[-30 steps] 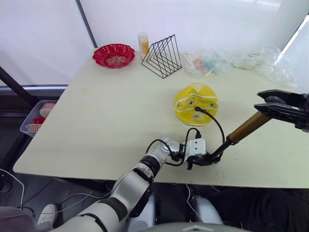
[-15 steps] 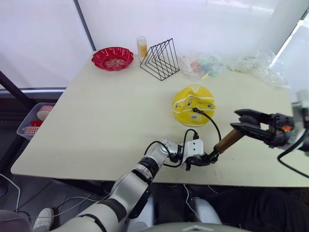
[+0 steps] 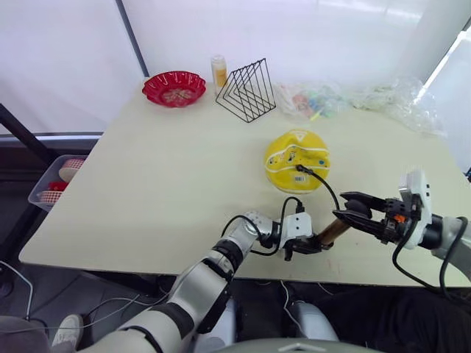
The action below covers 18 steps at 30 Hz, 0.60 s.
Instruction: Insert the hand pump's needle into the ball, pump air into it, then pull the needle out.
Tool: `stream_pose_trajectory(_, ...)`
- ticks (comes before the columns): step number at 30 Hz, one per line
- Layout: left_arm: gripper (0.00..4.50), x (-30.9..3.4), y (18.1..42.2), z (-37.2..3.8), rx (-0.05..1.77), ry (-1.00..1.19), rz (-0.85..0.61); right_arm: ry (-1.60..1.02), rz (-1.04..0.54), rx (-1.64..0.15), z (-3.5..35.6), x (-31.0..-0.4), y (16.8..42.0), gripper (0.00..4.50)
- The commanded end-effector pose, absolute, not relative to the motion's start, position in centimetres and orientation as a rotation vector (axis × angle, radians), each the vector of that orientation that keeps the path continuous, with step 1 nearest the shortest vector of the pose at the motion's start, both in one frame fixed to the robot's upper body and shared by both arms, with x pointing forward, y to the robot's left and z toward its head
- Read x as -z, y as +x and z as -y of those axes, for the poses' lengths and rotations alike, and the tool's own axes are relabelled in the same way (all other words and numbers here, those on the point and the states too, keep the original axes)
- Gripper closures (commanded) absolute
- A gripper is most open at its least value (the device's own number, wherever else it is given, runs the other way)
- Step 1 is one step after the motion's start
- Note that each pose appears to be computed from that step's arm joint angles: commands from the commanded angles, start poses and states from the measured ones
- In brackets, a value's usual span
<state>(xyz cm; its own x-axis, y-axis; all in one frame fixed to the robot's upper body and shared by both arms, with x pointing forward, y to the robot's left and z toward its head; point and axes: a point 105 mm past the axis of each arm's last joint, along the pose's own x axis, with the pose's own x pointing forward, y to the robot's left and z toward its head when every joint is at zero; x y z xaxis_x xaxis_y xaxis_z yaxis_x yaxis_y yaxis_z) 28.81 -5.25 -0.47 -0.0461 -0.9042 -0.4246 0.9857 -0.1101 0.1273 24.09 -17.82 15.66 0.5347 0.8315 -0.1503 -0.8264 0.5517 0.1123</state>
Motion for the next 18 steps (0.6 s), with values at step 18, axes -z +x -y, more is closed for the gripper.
stream_pose_trajectory(18,3.49,3.9,27.5,2.9,1.633,0.477,-0.417,-0.010,0.078,-0.978,21.1,-31.6,21.6,2.44)
